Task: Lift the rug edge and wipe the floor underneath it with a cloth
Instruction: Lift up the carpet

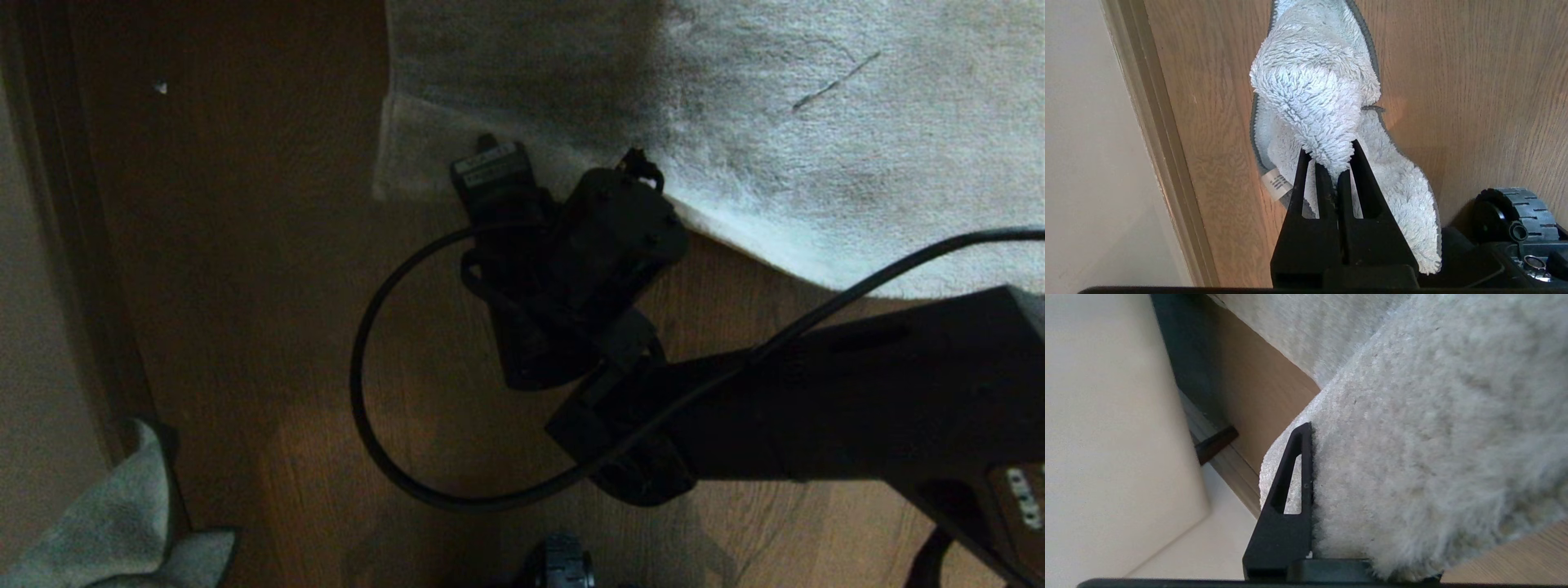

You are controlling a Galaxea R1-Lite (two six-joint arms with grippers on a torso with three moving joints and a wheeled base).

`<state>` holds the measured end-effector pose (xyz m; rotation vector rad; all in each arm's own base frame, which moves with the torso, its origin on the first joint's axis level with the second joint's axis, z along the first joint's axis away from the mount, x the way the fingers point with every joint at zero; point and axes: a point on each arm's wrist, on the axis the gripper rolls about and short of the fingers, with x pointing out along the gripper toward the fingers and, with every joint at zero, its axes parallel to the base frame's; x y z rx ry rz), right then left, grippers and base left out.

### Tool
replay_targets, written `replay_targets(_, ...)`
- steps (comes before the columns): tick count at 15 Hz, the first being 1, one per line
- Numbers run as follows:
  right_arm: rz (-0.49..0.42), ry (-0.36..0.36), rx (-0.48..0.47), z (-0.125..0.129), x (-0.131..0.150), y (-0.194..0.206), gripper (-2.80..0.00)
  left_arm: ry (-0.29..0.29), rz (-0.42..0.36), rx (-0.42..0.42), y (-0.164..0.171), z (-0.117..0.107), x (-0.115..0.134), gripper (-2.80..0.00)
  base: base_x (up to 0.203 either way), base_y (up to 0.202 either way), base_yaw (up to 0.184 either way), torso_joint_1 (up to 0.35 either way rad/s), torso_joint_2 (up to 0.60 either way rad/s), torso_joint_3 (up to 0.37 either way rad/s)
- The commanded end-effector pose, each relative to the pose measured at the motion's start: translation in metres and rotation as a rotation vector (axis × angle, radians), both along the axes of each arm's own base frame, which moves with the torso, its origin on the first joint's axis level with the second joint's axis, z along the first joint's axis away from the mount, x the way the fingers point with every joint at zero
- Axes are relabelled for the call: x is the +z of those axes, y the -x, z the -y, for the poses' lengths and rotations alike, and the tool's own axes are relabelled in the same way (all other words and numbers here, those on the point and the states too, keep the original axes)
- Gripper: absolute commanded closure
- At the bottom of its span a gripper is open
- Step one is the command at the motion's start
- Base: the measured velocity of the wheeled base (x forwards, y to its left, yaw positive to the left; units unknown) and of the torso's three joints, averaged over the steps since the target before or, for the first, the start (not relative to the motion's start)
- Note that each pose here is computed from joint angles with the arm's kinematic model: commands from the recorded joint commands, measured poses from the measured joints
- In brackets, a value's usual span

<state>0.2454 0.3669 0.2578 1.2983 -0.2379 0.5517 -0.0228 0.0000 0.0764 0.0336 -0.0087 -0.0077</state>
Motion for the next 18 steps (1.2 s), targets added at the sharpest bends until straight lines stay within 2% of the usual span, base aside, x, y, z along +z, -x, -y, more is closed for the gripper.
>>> replay_targets(1,0.004,-0.017,-0.003,0.000,-0.001,-0.001,0.00,0.000,-0.001,0.000,0.000,0.000,0.000,0.00,0.000,0.000,0.000,0.000,0.00,0.000)
replay_targets(4,0.101,-0.162,-0.015,0.013,0.012,0.003,0.00,0.000,0.001,0.000,0.000,0.000,0.000,0.00,0.000,0.000,0.000,0.000,0.00,0.000)
replay_targets(5,0.127,-0.183,-0.029,0.018,0.013,0.004,0.00,0.000,0.001,0.000,0.000,0.000,0.000,0.00,0.000,0.000,0.000,0.000,0.00,0.000)
replay_targets(8,0.149,-0.177,-0.069,0.035,0.014,0.003,0.00,0.000,0.001,0.000,0.000,0.000,0.000,0.00,0.000,0.000,0.000,0.000,0.00,0.000)
replay_targets(15,0.204,-0.238,-0.146,0.075,0.048,-0.005,0.00,0.000,0.001,0.000,0.000,0.000,0.000,0.00,0.000,0.000,0.000,0.000,0.00,0.000)
replay_targets(18,0.221,-0.256,-0.160,0.085,0.057,-0.004,0.00,0.000,0.001,0.000,0.000,0.000,0.000,0.00,0.000,0.000,0.000,0.000,0.00,0.000)
